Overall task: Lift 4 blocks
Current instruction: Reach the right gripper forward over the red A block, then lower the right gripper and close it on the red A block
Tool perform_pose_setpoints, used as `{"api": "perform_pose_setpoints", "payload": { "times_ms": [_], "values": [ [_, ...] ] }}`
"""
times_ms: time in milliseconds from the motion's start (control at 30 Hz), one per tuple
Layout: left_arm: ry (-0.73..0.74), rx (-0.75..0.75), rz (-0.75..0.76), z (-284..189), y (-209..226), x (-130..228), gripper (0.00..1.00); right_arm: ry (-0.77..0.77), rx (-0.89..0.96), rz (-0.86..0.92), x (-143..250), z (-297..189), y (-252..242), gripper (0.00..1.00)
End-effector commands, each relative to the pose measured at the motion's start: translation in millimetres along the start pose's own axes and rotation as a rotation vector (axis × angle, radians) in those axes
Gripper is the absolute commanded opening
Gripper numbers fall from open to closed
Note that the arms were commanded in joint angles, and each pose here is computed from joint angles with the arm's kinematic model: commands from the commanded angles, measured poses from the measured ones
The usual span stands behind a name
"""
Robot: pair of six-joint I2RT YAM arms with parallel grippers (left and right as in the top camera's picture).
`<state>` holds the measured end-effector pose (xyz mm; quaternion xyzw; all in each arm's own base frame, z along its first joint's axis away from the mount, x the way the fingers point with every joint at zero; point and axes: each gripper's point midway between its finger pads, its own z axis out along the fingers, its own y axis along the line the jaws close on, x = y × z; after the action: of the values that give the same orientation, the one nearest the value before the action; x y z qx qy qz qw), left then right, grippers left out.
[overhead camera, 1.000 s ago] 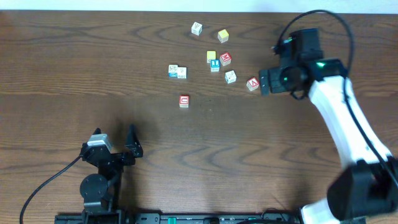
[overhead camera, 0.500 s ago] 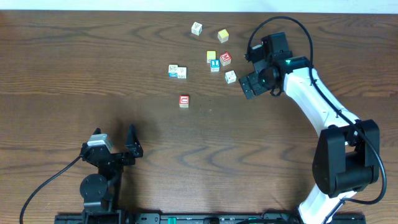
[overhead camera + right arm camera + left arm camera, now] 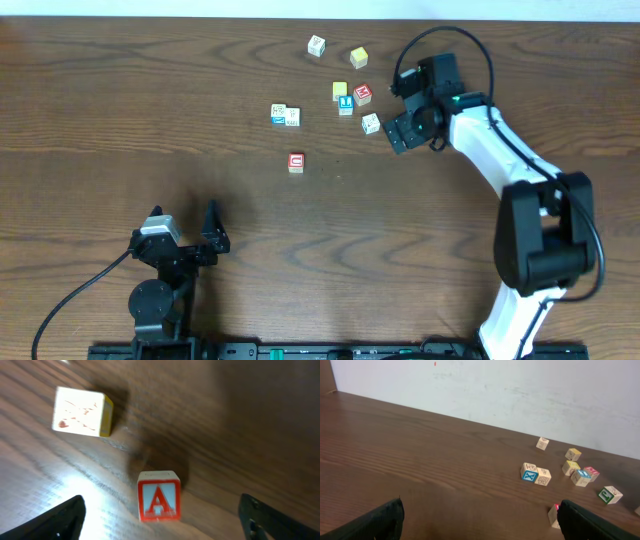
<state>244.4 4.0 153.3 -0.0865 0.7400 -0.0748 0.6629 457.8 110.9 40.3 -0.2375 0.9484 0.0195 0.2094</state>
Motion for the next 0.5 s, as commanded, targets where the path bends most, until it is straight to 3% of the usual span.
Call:
{"api": "perform_pose_setpoints", "payload": {
  "times_ms": [0, 100, 467],
  "values": [
    [0.045, -0.002, 0.005, 1.7, 2.3, 16.2, 0.98, 0.007, -0.001, -0.001, -5.1, 12.2, -4.2, 0.89],
    [0.044, -0.002, 0.005, 1.7, 2.3, 16.1, 0.98, 0.009, -0.002, 0.0, -7.4, 17.4, -5.1, 0.75],
    [0.044, -0.002, 0.005, 1.7, 2.3, 16.1, 0.98, 0.0, 0.024, 0.067, -10.5, 17.6, -9.5, 0.48]
  ]
}}
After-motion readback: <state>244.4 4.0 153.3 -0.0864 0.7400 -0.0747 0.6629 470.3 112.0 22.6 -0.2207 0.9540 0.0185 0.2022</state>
